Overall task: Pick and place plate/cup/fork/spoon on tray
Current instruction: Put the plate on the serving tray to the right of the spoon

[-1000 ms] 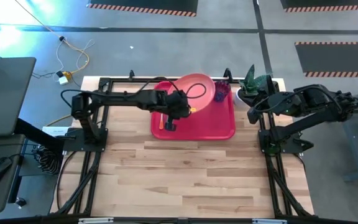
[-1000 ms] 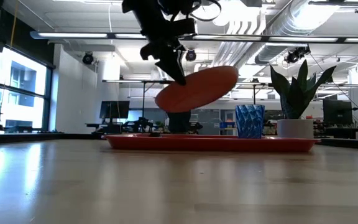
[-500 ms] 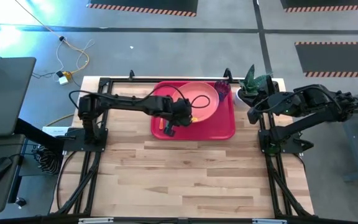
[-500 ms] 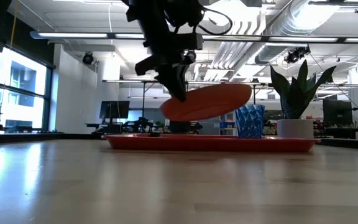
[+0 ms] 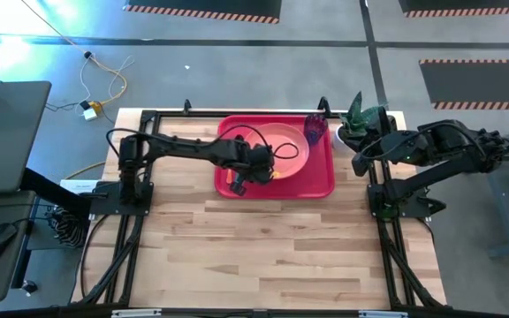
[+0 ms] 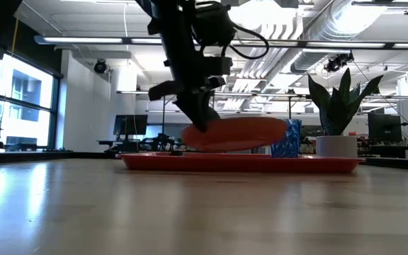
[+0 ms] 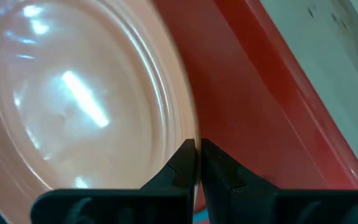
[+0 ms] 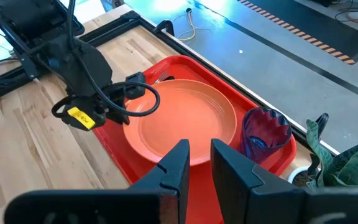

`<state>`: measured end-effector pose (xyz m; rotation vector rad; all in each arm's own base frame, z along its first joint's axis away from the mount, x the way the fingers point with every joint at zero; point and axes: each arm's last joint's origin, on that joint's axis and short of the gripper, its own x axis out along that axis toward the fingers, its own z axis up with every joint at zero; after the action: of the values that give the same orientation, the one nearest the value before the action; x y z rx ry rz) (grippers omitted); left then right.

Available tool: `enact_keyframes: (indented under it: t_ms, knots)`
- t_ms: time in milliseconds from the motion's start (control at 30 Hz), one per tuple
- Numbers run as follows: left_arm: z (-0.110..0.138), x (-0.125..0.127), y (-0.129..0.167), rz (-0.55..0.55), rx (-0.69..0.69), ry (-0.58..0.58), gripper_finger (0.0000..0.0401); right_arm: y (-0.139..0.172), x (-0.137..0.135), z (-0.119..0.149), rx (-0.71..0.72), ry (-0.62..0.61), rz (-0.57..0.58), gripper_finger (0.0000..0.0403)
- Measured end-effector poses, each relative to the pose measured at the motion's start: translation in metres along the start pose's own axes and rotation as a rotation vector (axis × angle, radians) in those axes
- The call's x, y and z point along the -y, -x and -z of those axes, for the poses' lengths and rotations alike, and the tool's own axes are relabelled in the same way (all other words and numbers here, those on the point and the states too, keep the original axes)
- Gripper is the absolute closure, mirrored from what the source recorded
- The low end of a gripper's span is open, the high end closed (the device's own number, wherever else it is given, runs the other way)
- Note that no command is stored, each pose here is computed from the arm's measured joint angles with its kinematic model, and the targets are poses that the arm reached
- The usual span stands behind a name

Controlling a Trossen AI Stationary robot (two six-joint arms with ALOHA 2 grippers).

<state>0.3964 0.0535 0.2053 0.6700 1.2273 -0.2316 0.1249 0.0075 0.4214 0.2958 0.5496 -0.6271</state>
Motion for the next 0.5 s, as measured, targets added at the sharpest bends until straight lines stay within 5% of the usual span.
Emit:
enact_keyframes:
  t_ms: [500]
  knots:
    - [-0.001, 0.002, -0.025, 0.025, -0.026, -0.044, 0.0396, 0.000, 0.000, 0.000, -0.001, 0.000, -0.001, 0.0345]
